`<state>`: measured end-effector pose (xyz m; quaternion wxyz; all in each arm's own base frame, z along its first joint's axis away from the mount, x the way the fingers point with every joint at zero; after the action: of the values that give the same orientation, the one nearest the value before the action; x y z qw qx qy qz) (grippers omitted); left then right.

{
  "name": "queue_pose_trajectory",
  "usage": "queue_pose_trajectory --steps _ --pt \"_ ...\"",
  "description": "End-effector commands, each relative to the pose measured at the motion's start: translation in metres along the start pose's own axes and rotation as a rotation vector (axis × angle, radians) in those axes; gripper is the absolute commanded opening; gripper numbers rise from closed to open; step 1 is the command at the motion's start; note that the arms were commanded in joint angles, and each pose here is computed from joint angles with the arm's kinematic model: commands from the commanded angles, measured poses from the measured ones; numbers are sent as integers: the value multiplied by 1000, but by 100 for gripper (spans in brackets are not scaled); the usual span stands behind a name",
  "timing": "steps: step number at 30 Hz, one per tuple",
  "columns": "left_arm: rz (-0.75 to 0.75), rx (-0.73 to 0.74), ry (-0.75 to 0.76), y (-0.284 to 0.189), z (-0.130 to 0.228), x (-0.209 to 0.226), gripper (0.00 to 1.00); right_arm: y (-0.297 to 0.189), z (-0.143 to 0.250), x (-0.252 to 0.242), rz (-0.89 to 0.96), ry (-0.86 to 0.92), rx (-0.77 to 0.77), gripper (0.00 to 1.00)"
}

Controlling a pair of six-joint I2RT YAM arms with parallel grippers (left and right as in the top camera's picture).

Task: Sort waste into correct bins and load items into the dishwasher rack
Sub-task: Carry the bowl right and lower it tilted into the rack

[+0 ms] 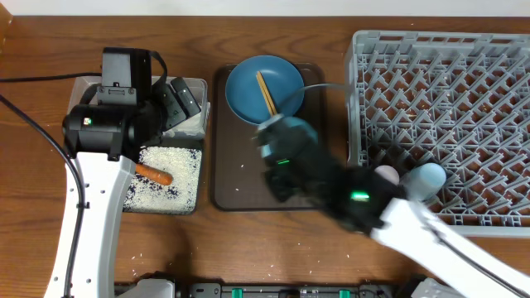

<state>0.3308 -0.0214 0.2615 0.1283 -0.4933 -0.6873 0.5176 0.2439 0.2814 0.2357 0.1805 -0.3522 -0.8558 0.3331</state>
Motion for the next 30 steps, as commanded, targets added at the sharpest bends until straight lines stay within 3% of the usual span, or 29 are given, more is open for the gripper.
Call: queue_pose_trajectory --steps 1,10,15,30 --pt "-20 -5 3 2 -1 4 99 -48 -16 -13 -100 -17 -101 1" --pt "-20 -5 3 2 -1 4 99 -149 -17 -80 -356 63 -364 1" --pt "-19 -5 3 1 -1 4 99 -174 -17 -122 -486 155 -506 1" --pt "-20 -5 3 2 -1 4 100 -102 26 -260 -599 423 -573 1"
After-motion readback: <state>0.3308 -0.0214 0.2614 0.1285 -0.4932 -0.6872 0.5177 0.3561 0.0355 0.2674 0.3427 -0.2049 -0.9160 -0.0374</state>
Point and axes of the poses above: each gripper's point midway between its finger pads, its own y axis out along the fingers, its own x axis along the line the jaws close on, z = x × y, the point moved 1 cm from there along -y, back along the fingers, and after that the axes turned 7 degrees about -y, right-handed, at the moved point
